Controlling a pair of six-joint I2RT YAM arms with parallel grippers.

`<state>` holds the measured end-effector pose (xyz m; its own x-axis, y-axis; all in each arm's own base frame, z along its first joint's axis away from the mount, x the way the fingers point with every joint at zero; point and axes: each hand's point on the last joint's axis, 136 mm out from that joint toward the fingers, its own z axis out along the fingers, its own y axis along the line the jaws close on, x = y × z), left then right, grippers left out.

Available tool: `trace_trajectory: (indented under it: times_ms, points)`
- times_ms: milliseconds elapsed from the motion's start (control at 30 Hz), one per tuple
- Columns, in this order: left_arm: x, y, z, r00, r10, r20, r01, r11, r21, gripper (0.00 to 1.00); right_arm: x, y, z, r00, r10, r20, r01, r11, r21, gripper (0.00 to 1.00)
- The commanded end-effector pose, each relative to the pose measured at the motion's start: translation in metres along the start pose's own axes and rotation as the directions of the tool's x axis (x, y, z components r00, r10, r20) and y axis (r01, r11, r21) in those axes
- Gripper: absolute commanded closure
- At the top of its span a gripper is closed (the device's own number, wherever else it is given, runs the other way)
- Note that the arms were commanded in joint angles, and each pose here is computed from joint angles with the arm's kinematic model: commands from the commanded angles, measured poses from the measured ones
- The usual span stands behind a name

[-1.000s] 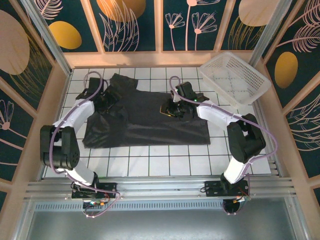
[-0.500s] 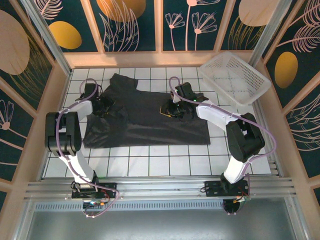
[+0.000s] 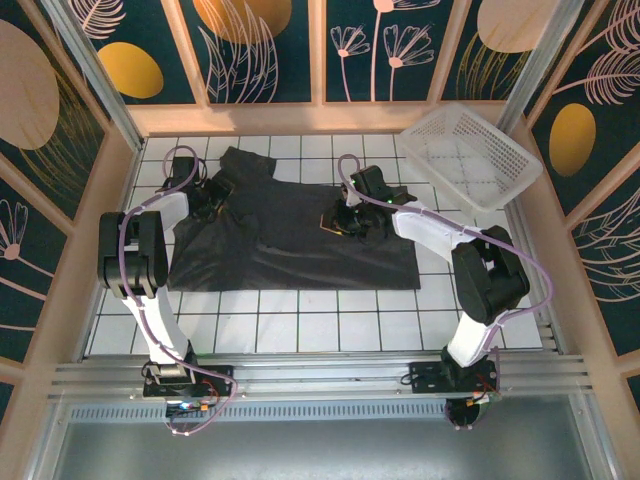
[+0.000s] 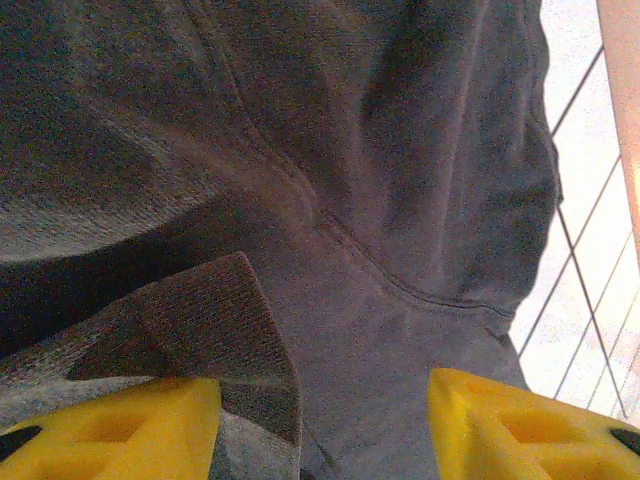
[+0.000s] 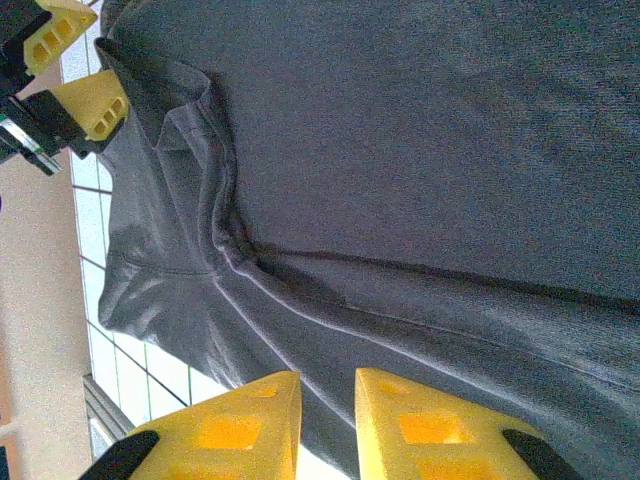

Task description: Fold and stack the t-shirts

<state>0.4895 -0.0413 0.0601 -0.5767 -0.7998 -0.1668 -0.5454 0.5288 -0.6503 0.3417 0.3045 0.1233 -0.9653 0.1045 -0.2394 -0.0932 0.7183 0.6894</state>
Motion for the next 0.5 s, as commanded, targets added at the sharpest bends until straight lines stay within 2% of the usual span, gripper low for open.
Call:
trace_trajectory:
  times_ms: [0,200,267,367,467]
  points:
    - [0.001,-0.003,-0.007,0.999,0.035,0.017,-0.035,0.999,0.031,0.44,0.001,-0.001,-0.004,1.000,0.014,-0.003,-0.014,1.000,0.007,0.78]
    - [0.008,-0.003,-0.065,0.993,0.035,0.116,-0.036,0.999,0.015,0.46,0.002,-0.003,-0.003,1.000,0.015,-0.006,-0.015,1.000,0.011,0.79]
    - [0.021,-0.003,-0.075,0.994,0.035,0.103,-0.038,0.999,0.023,0.49,0.002,-0.002,-0.003,1.000,0.015,-0.006,-0.015,1.000,0.009,0.79]
    - [0.045,0.002,-0.077,0.999,0.028,0.044,-0.029,0.999,0.017,0.60,0.000,-0.002,0.000,1.000,0.013,-0.008,-0.013,1.000,0.008,0.79]
    - [0.064,0.017,-0.070,1.000,0.011,-0.010,-0.011,1.000,-0.010,0.64,-0.003,0.000,0.001,1.000,0.013,-0.006,-0.013,1.000,0.006,0.79]
